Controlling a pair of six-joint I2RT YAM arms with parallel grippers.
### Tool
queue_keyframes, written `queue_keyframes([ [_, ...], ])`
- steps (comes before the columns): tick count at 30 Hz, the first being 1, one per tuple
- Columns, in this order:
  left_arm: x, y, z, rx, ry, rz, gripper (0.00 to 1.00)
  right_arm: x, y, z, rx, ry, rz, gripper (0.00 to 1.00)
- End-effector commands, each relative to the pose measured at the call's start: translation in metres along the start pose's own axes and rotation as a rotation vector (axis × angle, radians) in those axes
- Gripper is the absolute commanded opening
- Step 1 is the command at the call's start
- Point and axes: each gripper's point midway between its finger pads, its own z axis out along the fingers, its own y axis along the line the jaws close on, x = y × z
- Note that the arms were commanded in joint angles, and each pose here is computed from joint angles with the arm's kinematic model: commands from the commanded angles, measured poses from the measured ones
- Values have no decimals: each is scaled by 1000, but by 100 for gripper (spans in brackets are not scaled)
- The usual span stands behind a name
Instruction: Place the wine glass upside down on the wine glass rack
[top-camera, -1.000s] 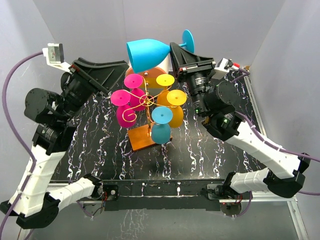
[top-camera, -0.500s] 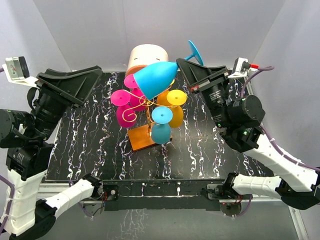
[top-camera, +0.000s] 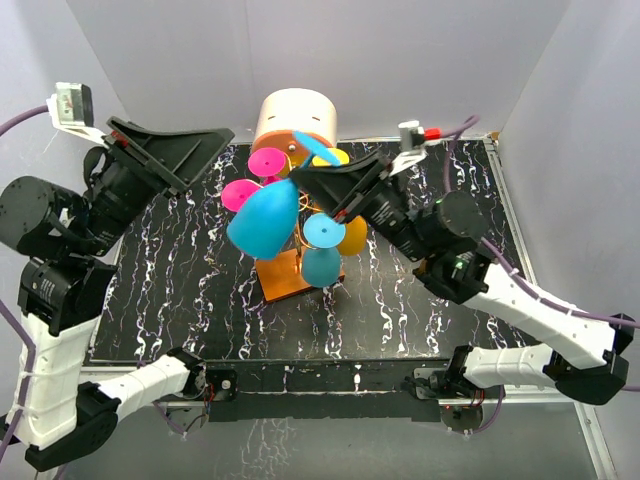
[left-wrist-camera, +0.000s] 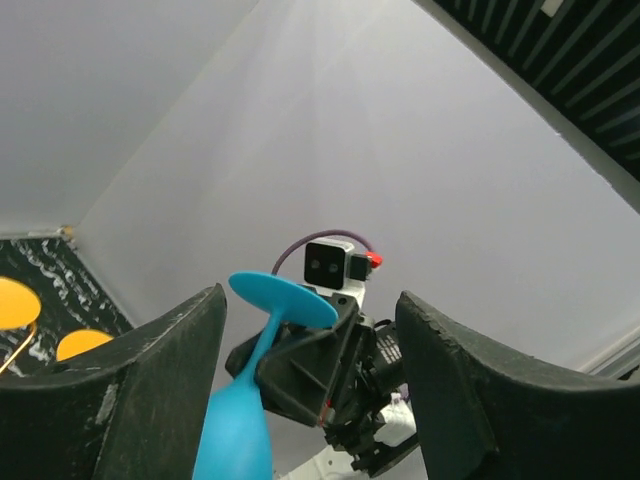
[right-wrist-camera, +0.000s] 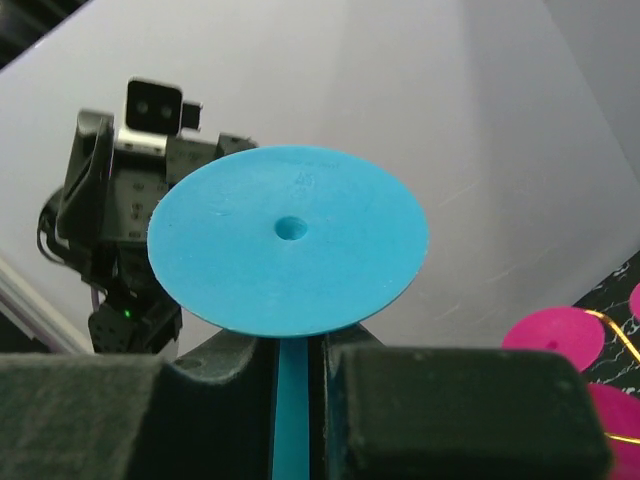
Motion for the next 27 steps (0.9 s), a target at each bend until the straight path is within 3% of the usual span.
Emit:
queue_keyframes([
  [1,12,6,-8,-43,61,-17,69,15,23,2,-70,17,-97,0],
  [13,36,31,-19,-139,118,-158,73,52,-11,16,16,109,-413,0],
  [19,47,52,-22,-262,146,-256,67,58,1,22,-57,107,-389,0],
  [27,38,77,-40,-421,57,-252,61,61,13,25,-116,84,-314,0],
])
